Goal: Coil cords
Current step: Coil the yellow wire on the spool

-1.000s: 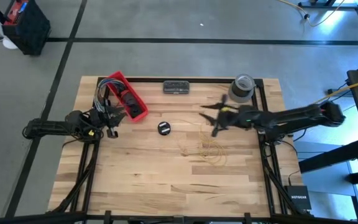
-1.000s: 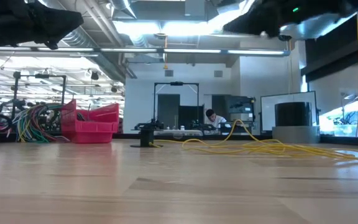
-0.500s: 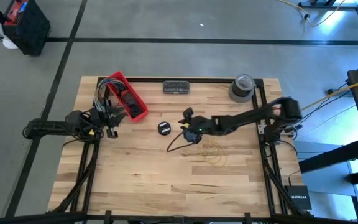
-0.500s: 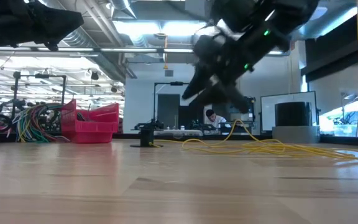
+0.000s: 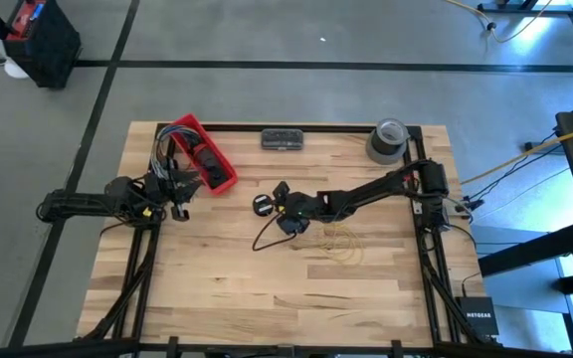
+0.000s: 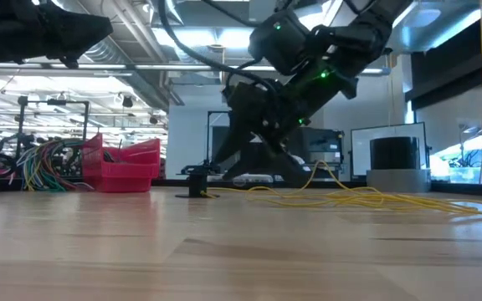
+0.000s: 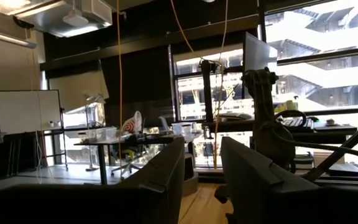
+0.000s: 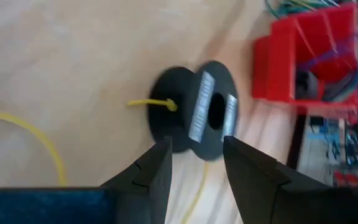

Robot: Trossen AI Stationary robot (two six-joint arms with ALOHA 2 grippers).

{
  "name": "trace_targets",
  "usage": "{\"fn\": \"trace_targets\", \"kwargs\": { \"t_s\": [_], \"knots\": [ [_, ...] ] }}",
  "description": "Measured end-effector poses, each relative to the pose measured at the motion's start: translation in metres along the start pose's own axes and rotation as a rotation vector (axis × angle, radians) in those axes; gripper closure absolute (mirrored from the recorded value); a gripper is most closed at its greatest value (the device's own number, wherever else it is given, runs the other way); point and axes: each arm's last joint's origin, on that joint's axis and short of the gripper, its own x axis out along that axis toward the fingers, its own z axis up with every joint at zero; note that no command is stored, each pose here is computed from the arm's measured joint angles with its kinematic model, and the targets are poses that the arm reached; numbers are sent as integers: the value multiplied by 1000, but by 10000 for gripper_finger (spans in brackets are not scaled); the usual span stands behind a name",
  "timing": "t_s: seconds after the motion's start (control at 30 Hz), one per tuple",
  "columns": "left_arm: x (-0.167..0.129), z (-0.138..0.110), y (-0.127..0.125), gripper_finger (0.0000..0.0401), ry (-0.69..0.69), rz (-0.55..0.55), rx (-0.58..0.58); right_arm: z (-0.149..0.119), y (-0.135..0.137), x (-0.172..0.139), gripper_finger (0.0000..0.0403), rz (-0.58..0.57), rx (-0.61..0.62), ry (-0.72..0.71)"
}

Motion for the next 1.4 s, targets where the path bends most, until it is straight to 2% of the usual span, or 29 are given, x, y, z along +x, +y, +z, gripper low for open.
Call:
{"fn": "trace_targets", "kwargs": {
  "t_s": [0.47, 0.57, 0.73, 0.83, 1.0, 1.1, 1.17, 1.23, 1.4],
  "knots": [
    [0, 1, 0, 301, -6, 1, -2, -2, 4, 22, 258, -107, -15, -48],
    [0, 1, 0, 301, -6, 1, -1, -7, 2, 26, 287, -130, -1, -40],
    [0, 1, 0, 301, -6, 1, -1, -13, -2, 27, 385, -133, 23, -29],
    [0, 1, 0, 301, -10, 2, 7, -13, -6, 24, 386, -146, 59, -32],
    [1, 5, 1, 301, -24, 17, 29, -9, -27, -3, 396, -165, 191, -42],
    [6, 23, 3, 301, -43, 25, 160, -7, -44, -29, 397, -204, 311, -70],
    [12, 41, 5, 301, -64, 34, 197, -7, -52, -45, 398, -223, 373, -92],
    [22, 50, 3, 301, -29, 21, 199, -6, -60, -59, 398, -243, 427, -126],
    [62, 50, -11, 301, 143, -33, 225, -1, -82, -90, 399, -285, 556, -266]
  ]
}}
